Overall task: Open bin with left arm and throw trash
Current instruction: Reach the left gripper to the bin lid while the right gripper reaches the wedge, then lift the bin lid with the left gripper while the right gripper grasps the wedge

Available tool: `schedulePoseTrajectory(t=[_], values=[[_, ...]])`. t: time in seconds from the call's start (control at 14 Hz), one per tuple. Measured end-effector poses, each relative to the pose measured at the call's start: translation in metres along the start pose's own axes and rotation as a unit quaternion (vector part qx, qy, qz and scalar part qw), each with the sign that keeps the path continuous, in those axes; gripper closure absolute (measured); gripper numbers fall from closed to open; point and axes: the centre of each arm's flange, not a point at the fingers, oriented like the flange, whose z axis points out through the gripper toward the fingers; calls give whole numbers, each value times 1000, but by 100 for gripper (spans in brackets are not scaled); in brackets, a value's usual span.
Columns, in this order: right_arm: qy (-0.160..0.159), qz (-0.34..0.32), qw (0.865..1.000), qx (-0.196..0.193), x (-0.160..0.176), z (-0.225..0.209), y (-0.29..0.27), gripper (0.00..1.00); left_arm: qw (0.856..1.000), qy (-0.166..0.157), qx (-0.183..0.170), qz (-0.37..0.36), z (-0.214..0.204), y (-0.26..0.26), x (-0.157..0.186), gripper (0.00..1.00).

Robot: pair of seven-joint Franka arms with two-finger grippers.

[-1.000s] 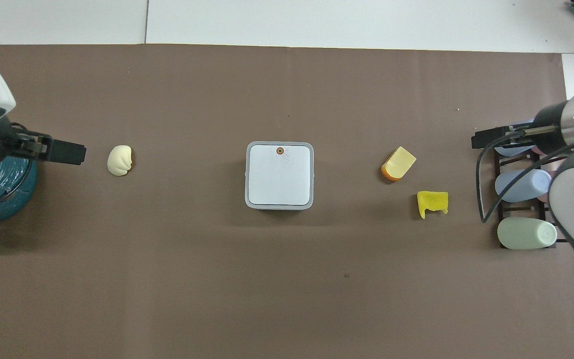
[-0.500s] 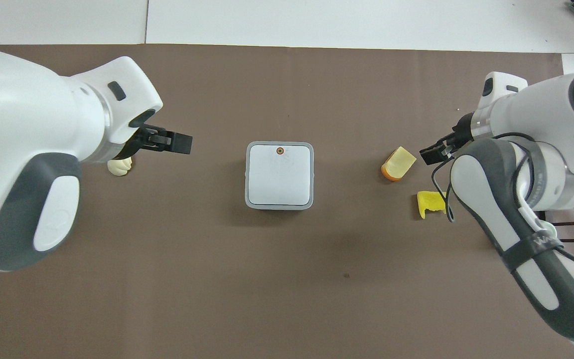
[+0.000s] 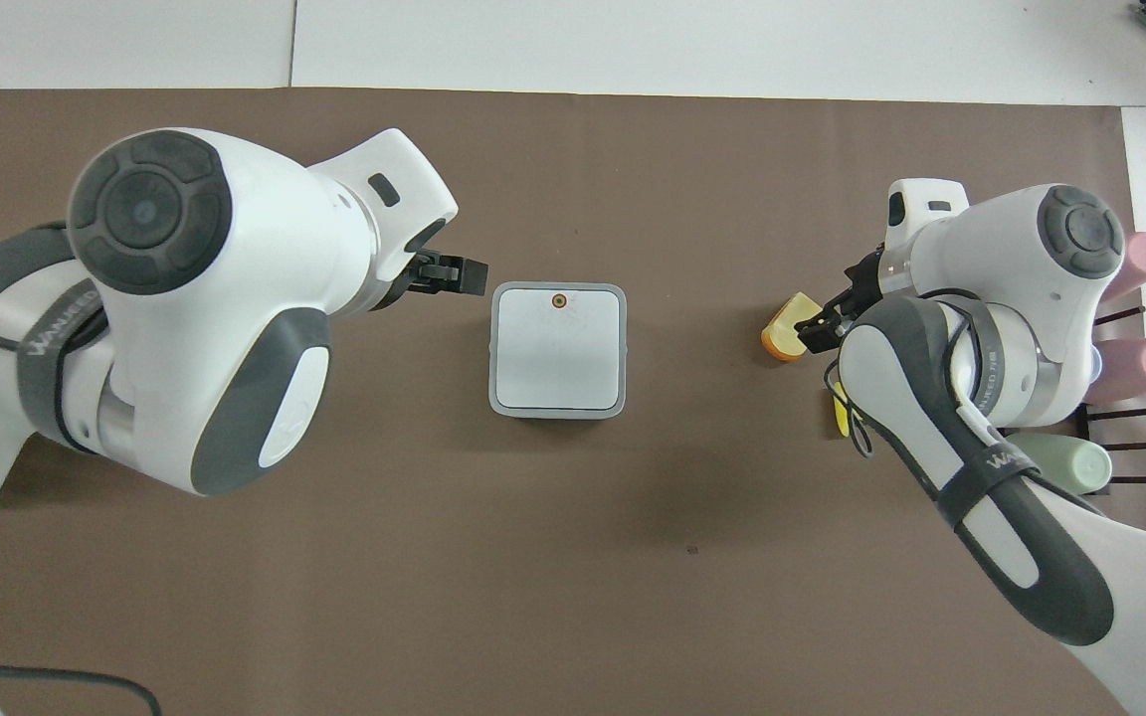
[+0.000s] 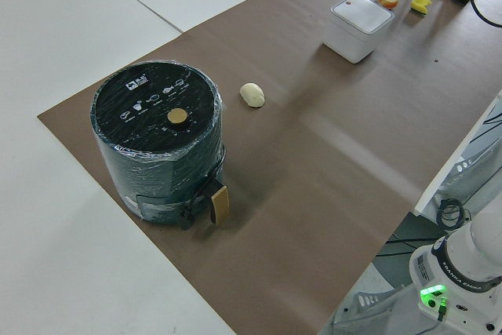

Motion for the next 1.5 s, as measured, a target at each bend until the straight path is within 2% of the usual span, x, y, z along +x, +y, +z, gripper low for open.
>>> schedulePoseTrajectory(t=[0.14, 0.21, 0.43, 0.57, 0.71, 0.79, 1.0, 1.21, 1.29, 1.36, 1.5], values=[[4, -13, 1000, -5, -4, 8, 0, 0, 1000, 12, -8, -5, 13, 13, -9, 0], [6, -14, 1000, -6, -4, 12, 0, 0, 1000, 16, -12, -12, 20, 19, -14, 8], [9, -16, 1000, -9, -1, 28, -4, 0, 998, 43, -29, -47, 41, 32, -29, 47], [6, -17, 1000, -6, 0, 34, -6, 0, 997, 47, -33, -53, 57, 33, -39, 70], [5, -18, 1000, -6, -1, 38, -6, 0, 997, 54, -38, -50, 74, 36, -42, 97], [8, -19, 1000, -10, 0, 38, -5, 7, 996, 57, -42, -48, 83, 40, -44, 99], [13, -21, 1000, -14, 5, 38, -9, 42, 996, 57, -44, -45, 103, 45, -48, 99], [18, 39, 999, -14, 9, 36, -12, 75, 996, 56, -43, -45, 102, 45, -48, 99], [19, 55, 998, -14, 12, 34, -14, 82, 997, 53, -42, -45, 100, 46, -47, 99], [22, 64, 998, -15, 16, 32, -16, 85, 997, 48, -40, -45, 95, 46, -46, 99], [24, 84, 996, -11, 20, 17, -15, 85, 999, 13, -21, -46, 77, 42, -51, 99]])
